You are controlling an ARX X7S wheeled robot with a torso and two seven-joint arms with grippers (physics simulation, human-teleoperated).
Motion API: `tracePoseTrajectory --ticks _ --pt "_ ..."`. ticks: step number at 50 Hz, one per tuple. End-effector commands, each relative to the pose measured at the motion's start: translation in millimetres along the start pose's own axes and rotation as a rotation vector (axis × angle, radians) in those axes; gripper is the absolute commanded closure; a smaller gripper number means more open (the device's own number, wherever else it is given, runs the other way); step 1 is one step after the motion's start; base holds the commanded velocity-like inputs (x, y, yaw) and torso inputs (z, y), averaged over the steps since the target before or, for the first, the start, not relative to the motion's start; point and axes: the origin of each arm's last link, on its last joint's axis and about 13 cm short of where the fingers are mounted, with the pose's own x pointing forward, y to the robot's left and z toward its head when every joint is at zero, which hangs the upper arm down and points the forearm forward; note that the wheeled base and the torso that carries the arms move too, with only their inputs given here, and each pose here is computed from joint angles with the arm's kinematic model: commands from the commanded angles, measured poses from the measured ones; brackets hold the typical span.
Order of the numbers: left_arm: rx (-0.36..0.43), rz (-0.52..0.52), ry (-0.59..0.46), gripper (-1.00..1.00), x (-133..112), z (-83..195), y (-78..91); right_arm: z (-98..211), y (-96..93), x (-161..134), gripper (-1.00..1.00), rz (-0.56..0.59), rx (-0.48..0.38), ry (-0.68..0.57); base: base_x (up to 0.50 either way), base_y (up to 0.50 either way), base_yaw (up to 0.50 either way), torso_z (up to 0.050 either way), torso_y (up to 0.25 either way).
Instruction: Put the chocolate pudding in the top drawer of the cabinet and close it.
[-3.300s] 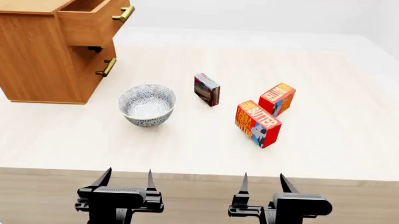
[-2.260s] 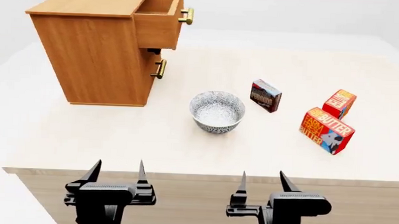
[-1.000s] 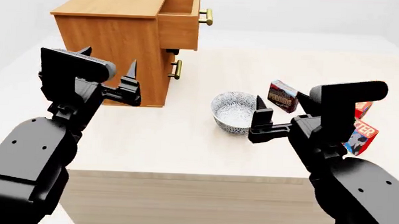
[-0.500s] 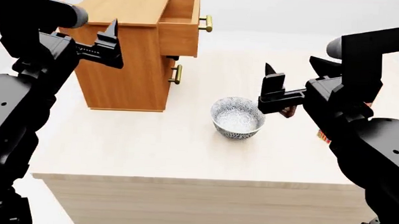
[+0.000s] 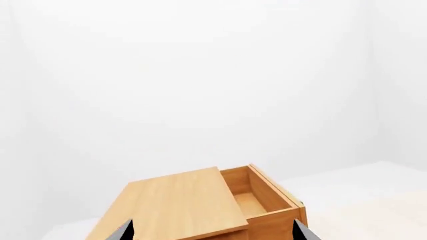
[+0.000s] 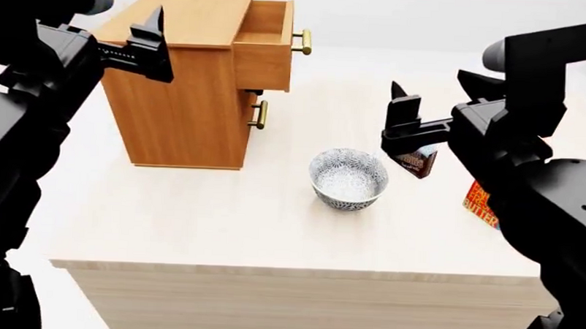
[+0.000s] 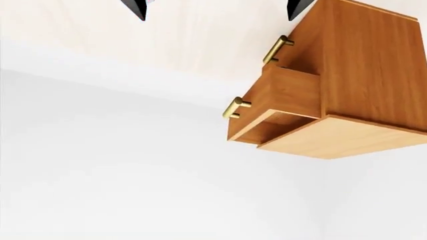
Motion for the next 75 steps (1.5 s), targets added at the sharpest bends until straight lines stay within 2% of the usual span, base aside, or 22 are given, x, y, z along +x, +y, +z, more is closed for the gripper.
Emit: tracePoseTrajectory --ticks 1,9,36,75 --pt "-0.002 0.0 -0.001 -1.0 -0.1 3.3 0.8 2.4 -1.7 0.2 -1.0 -0.001 -0.004 -0.004 0.0 0.0 0.0 0.05 0.027" --pt "0.0 0.001 -0.004 -1.0 -0.9 2.8 1.4 4.3 -2.0 0.3 -1.0 -0.002 -0.005 -0.008 0.0 0.0 0.0 0.05 0.025" --pt "0.011 0.007 -0.036 -1.0 -0.5 2.7 1.5 7.0 -2.4 6.4 -1.0 0.0 -0.014 -0.005 0.07 0.33 0.0 0.0 0.0" --pt "0.051 -0.007 -0.061 -1.0 0.1 2.9 2.0 6.1 -9.2 5.0 -1.0 -0.032 -0.012 -0.011 0.37 0.09 0.0 0.0 0.0"
